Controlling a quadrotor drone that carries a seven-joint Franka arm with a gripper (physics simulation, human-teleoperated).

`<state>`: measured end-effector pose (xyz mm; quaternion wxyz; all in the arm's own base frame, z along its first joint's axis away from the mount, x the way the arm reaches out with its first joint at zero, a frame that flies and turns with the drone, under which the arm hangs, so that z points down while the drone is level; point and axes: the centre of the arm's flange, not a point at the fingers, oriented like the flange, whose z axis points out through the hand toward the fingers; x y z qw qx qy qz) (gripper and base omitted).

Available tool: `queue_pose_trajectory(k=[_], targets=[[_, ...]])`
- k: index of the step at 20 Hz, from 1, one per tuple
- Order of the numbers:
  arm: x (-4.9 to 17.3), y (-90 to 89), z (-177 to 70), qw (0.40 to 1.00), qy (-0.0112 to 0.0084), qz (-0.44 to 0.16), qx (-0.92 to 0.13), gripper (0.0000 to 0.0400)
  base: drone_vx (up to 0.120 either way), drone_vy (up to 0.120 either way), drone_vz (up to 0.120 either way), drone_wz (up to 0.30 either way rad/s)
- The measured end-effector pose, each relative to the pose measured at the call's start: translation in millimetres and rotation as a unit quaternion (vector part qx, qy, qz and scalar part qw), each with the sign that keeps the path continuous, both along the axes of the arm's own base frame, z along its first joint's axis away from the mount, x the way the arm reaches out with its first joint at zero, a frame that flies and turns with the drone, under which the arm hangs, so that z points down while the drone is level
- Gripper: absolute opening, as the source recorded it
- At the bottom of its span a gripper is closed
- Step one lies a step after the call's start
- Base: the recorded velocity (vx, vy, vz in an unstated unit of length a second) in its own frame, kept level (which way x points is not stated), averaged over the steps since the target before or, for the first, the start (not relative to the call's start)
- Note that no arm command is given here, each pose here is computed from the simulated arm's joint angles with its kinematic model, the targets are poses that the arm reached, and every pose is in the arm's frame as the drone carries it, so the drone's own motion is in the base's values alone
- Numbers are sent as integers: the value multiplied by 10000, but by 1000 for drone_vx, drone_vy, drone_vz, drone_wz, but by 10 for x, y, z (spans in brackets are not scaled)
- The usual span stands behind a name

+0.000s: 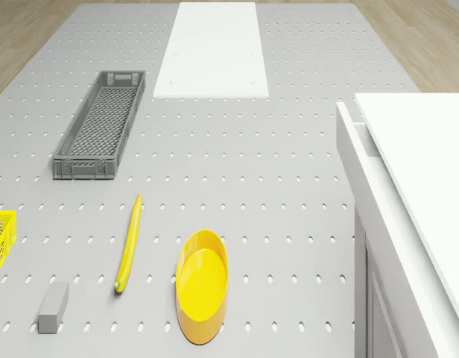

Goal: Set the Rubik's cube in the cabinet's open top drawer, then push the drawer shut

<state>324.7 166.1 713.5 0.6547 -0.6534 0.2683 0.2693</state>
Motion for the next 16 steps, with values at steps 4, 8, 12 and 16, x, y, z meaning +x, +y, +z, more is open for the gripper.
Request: queue_pose_trajectory(k=[4, 8, 12, 16], targets=[[1, 203, -4, 10000, 13, 1, -1, 400, 0, 90, 0, 0], [0, 325, -12, 10000, 17, 2, -2, 400, 0, 120, 0, 0], [0, 386, -17, 10000, 19, 3, -3, 400, 0, 30, 0, 0], [0, 410, -19, 10000, 19, 4, -3, 400, 0, 0, 0, 0]])
